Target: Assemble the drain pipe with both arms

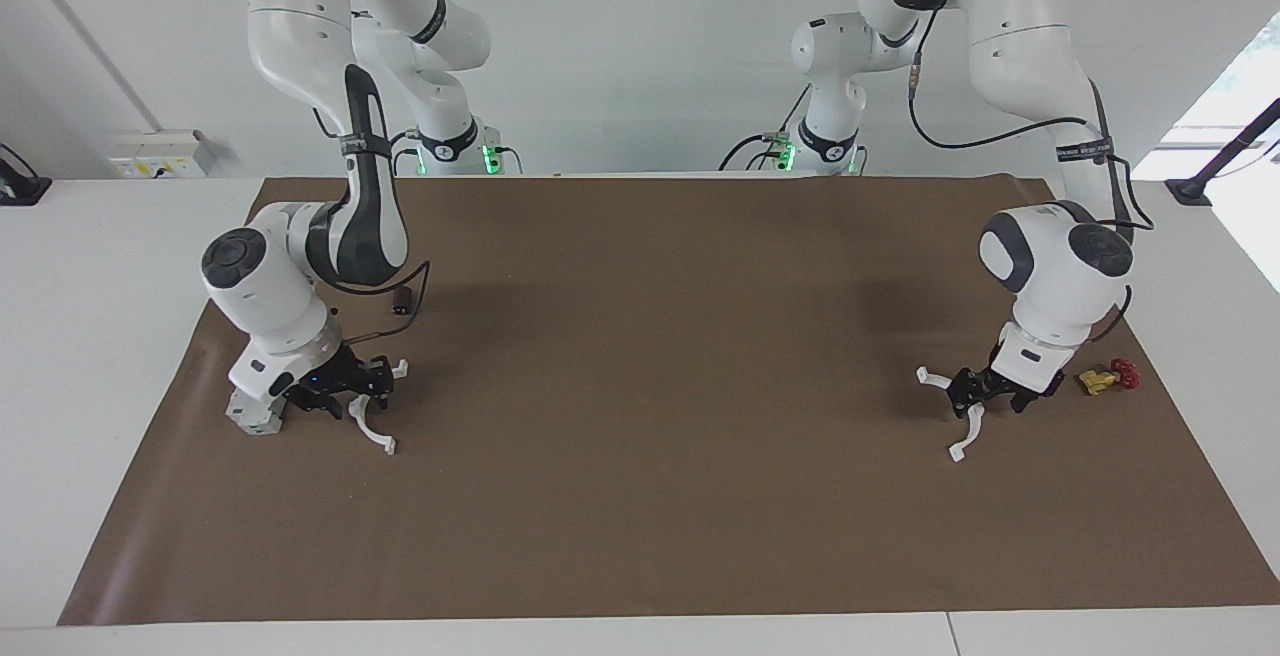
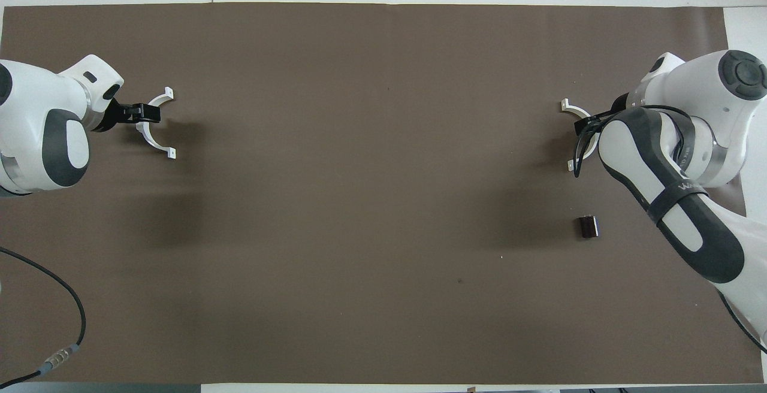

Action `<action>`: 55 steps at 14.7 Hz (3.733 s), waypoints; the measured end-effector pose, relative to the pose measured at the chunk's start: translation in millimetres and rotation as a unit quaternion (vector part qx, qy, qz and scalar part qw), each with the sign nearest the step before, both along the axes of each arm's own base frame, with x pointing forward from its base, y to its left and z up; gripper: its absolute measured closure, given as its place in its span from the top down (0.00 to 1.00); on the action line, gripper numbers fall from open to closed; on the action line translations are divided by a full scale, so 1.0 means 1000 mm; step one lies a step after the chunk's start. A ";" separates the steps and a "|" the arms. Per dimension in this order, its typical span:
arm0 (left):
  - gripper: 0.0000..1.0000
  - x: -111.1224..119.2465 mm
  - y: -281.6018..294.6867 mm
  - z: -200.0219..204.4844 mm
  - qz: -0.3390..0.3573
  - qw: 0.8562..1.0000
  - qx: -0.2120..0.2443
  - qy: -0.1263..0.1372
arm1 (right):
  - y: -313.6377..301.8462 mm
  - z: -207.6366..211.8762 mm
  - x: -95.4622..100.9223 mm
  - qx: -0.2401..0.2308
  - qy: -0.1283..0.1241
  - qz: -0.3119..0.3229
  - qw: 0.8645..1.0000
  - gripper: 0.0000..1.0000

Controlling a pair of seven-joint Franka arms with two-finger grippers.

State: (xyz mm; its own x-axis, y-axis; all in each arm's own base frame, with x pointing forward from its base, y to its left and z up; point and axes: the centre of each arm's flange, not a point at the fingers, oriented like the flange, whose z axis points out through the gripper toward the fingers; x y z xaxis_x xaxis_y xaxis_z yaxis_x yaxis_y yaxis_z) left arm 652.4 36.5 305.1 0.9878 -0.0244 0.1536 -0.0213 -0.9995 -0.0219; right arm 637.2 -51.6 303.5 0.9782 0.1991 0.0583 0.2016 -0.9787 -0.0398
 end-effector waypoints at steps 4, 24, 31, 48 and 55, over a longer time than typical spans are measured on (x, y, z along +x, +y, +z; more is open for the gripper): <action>0.83 0.000 0.000 -0.001 0.000 1.000 0.000 0.001 | -0.003 -0.002 0.000 0.000 -0.001 0.000 1.000 0.66; 0.21 0.004 -0.010 0.059 -0.008 1.000 0.000 0.000 | 0.126 0.076 0.032 0.040 0.047 -0.069 0.996 0.20; 0.21 0.004 -0.029 0.058 -0.094 0.995 0.012 0.001 | 0.358 0.047 -0.003 -0.005 0.010 -0.067 0.998 0.20; 0.21 -0.018 -0.187 0.055 -0.099 0.995 0.007 0.027 | 0.381 0.049 0.003 0.002 -0.016 -0.050 0.999 0.70; 0.21 -0.054 -0.307 0.053 -0.107 0.993 0.036 0.023 | 0.086 0.226 -0.024 0.002 0.071 -0.111 0.991 1.00</action>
State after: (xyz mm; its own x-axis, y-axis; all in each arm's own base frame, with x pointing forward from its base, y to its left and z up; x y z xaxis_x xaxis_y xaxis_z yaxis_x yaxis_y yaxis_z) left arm 598.1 -270.7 358.6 0.9649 -0.2433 0.0989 -0.2352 -0.9681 -0.0867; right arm 613.2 34.4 530.0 0.9963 -0.0219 -0.0834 -0.0267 -0.9980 -0.0572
